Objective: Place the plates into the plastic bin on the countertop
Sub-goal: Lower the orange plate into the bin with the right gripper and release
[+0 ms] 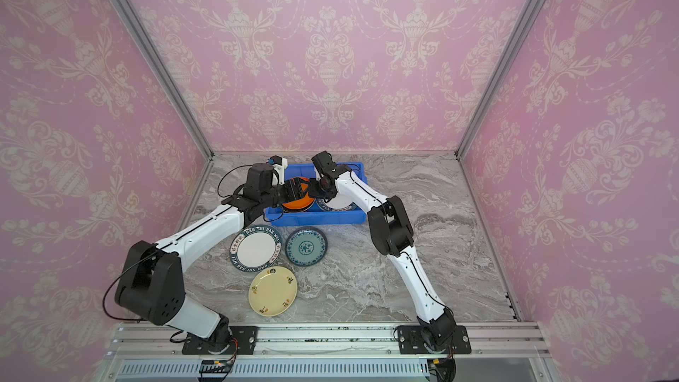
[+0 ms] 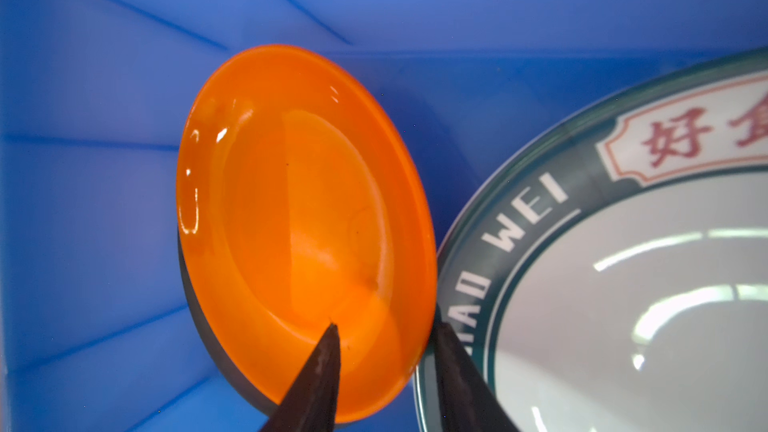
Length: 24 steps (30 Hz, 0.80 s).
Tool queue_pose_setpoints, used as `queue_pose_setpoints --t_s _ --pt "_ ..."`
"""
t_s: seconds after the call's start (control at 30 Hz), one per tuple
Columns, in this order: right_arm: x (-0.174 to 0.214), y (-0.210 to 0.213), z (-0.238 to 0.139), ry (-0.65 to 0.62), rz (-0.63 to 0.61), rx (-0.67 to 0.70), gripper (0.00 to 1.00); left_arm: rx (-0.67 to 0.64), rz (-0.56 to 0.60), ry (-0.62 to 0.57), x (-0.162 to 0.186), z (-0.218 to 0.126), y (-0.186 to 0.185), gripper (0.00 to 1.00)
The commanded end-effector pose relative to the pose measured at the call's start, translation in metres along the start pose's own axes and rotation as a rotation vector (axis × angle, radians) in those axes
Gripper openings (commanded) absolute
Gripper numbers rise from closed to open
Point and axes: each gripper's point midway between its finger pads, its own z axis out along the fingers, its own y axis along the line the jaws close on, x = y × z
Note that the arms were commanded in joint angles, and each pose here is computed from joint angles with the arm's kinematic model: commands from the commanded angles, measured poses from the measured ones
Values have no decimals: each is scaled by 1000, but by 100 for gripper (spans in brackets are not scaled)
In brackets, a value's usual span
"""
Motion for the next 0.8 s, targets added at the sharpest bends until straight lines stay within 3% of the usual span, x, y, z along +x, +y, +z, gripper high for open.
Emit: queue_pose_setpoints --t_s 0.0,0.53,0.77 --pt "4 26 -25 4 -55 -33 39 -9 33 6 0 3 -2 71" --pt "19 39 -34 14 -105 -2 39 -22 41 2 0 2 0 71" --pt "-4 35 -61 -46 -152 36 41 -9 71 -10 -2 -2 -8 79"
